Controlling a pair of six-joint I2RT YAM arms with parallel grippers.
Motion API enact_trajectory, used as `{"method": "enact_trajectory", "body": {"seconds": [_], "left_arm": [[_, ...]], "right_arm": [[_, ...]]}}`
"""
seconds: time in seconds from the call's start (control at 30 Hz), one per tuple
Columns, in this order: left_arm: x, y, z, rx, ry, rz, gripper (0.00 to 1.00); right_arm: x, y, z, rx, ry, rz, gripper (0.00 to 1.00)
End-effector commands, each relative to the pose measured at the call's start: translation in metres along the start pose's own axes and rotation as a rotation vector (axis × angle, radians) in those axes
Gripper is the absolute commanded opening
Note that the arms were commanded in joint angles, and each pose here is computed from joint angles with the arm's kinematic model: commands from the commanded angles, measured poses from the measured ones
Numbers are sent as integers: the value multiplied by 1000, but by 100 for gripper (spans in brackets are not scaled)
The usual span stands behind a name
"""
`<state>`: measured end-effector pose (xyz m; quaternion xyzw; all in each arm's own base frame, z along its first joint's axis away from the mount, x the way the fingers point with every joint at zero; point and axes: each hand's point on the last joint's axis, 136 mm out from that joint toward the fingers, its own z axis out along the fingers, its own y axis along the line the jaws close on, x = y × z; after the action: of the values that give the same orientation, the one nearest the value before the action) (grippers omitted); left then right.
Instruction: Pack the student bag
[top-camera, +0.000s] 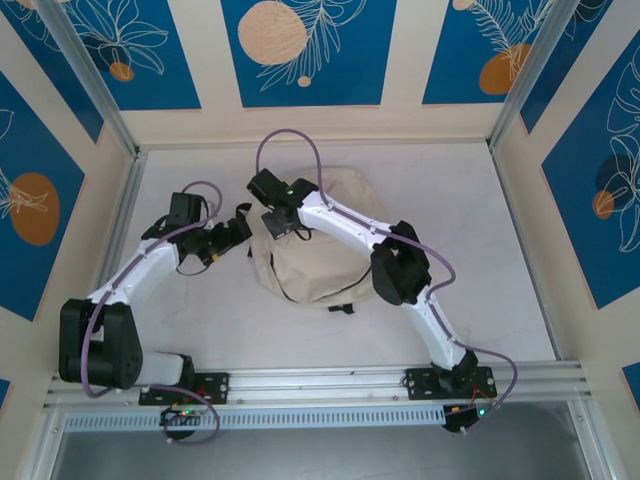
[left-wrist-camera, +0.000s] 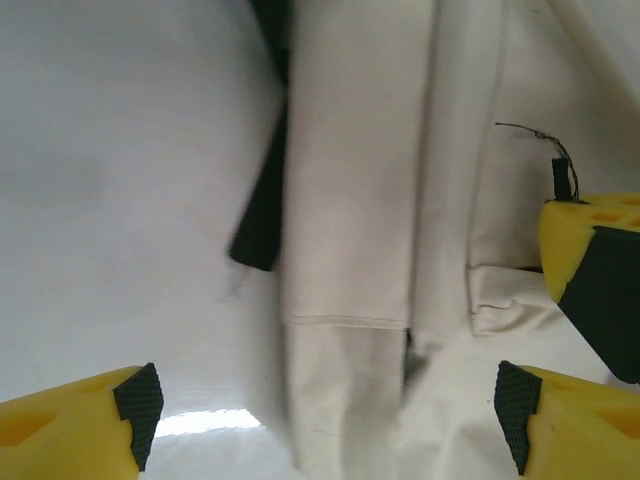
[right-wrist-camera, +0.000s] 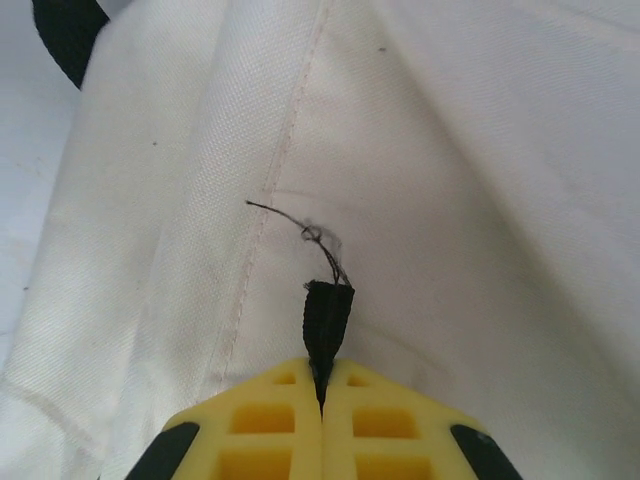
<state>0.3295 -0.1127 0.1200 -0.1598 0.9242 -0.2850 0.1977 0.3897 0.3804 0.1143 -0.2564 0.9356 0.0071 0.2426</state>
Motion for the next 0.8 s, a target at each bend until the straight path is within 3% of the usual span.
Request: {"method": "enact_trajectory", "body": {"seconds": [0.0, 0.13, 0.37, 0.77], "left_arm": [[-2, -41, 6, 168, 43, 70, 84], [0, -53, 22, 199, 75, 76, 77], [-3, -73, 41, 246, 106, 90, 75], [-8, -87, 74, 267, 178, 66, 46]], "right_arm": [[-25, -8, -46, -48, -108, 98, 3], [-25, -10, -58, -78, -126, 132, 1], [-20, -8, -65, -126, -123, 157, 0], [-5, -10, -50, -180, -65, 262, 0]]}}
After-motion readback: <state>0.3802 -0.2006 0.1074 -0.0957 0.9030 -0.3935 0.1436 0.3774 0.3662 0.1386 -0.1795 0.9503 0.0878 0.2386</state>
